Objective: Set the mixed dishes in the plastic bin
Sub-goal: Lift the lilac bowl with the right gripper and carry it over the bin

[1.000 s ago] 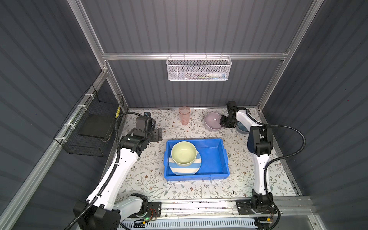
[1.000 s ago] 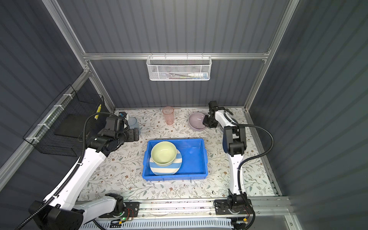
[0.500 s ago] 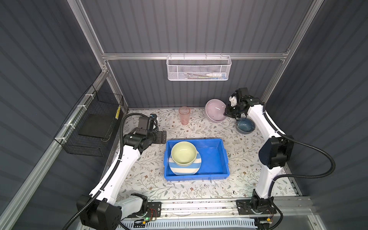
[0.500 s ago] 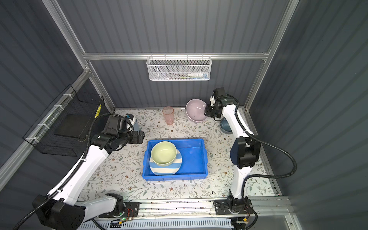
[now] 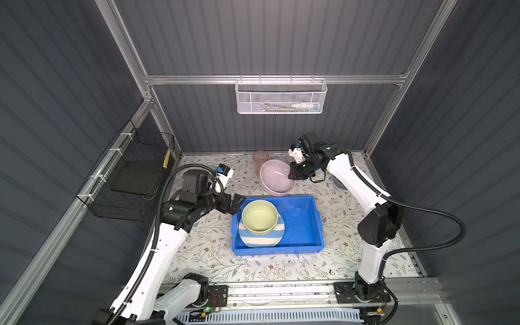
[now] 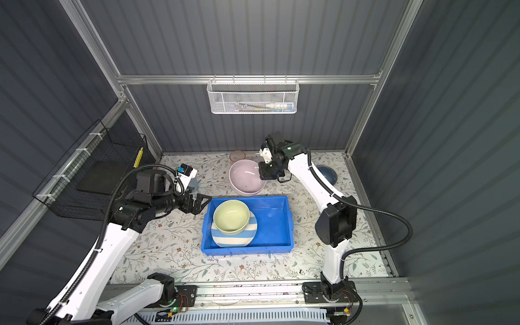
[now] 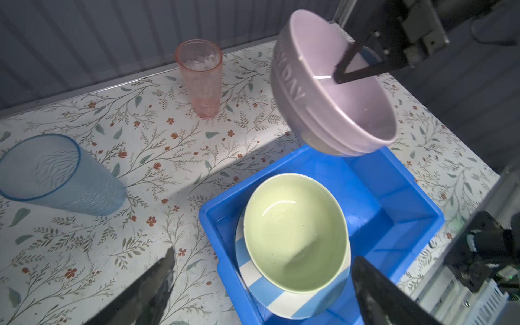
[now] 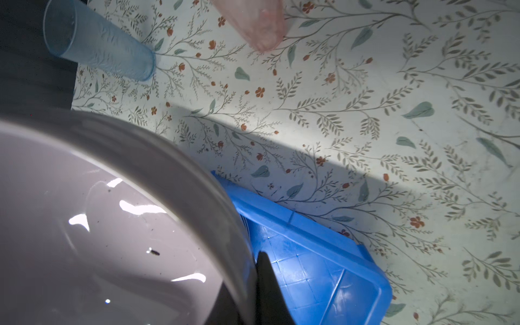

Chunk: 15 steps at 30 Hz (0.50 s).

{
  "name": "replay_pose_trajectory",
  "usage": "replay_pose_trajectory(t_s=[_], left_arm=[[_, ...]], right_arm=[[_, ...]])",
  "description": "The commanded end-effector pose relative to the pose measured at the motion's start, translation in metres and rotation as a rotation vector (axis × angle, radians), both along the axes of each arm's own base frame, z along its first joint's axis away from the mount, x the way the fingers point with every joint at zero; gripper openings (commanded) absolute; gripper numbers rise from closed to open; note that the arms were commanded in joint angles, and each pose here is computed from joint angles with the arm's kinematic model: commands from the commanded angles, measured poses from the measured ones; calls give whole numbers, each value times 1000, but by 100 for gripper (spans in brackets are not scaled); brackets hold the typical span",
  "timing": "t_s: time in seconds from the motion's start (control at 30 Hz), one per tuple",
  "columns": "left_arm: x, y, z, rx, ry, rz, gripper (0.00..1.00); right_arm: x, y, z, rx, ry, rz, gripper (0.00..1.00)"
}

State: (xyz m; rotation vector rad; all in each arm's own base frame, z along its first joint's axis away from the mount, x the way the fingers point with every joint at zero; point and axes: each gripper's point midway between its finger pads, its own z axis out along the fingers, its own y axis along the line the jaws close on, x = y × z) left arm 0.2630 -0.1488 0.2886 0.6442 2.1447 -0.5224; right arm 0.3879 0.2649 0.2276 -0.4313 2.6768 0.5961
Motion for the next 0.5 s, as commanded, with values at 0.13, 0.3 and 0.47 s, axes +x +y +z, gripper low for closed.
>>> replay_pose_trajectory(t_s=[0.13, 0.3, 0.47], left_arm=[[-34, -4, 1, -22, 0, -111, 100], [-47, -2, -4, -18, -4, -129, 100], [-55, 2, -6, -9, -18, -130, 100]], right_arm=[[-31, 32, 32, 49, -56, 87, 0], [-49, 47, 14, -10, -27, 112, 0], [-65, 57, -4, -64, 1, 125, 0]])
